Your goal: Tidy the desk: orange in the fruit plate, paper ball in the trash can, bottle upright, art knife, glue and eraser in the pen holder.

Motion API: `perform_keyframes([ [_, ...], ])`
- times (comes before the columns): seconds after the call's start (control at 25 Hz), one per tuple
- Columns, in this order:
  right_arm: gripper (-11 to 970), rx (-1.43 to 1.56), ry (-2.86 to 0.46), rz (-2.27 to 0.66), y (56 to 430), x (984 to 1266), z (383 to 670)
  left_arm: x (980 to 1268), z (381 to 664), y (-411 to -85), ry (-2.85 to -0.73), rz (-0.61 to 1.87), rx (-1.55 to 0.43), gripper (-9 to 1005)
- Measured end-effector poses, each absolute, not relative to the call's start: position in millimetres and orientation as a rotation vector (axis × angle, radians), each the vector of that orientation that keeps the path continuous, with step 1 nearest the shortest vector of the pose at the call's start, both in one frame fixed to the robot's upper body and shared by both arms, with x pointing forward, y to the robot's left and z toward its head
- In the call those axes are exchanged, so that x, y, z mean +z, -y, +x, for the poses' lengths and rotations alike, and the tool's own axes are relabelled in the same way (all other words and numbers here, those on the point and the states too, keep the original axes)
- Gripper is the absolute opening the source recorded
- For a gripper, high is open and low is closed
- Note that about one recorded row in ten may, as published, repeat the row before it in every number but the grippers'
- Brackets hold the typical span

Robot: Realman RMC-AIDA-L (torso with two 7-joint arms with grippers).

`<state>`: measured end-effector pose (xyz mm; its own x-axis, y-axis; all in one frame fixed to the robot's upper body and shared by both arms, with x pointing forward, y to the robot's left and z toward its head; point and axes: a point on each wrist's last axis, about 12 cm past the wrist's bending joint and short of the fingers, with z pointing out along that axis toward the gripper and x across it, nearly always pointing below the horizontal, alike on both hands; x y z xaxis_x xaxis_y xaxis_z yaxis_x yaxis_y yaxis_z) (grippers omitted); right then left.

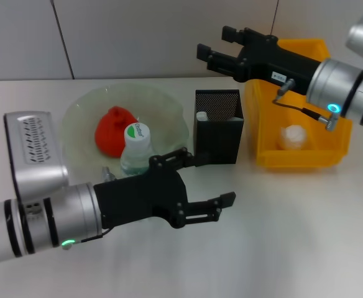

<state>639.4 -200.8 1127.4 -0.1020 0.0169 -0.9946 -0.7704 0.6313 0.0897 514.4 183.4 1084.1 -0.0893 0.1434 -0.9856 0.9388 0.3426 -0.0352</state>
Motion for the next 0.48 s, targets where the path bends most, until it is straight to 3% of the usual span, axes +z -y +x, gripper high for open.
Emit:
perform_keyframes([
  [0.48,774,0.803,-1.394,-0.742,245,1135,601,1089,510,-212,-1.492,1.012,-0.937,843],
])
